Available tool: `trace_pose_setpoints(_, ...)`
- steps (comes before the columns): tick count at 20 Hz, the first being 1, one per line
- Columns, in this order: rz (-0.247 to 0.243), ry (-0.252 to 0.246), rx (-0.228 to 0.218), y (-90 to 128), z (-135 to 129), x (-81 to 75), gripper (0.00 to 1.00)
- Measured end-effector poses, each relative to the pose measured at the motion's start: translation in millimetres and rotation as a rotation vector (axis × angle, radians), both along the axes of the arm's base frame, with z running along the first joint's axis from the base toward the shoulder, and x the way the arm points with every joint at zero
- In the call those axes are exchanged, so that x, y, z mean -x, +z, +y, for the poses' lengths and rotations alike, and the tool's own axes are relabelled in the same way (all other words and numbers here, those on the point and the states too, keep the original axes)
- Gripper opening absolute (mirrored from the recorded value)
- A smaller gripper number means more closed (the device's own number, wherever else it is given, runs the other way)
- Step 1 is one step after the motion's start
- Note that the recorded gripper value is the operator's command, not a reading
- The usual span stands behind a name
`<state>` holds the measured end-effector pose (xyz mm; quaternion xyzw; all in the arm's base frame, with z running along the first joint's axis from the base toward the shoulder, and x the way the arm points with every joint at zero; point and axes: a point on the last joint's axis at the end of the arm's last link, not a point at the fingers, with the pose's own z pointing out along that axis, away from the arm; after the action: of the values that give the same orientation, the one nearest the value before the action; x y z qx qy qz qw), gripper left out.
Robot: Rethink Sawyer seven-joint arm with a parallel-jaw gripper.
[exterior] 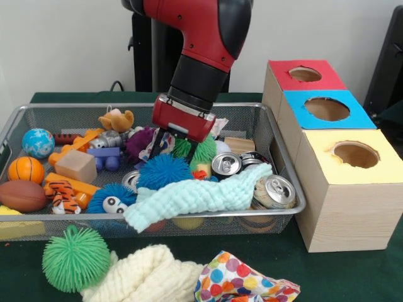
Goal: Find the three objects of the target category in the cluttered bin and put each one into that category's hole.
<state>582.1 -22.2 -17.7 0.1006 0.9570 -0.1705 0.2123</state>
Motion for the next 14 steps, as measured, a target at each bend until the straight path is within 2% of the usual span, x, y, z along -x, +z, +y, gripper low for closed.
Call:
trace_pose_setpoints(12,-0.011,0.005,0.005,-1.4,-0.3,-0.3,1.0)
trace_pose_setpoints(13,-0.017,0.007,0.007,-1.1,-0.4,-1.0,0.0)
trace_pose_setpoints(14,-0.018,0.007,0.007,-1.0,-0.5,-1.1,0.0)
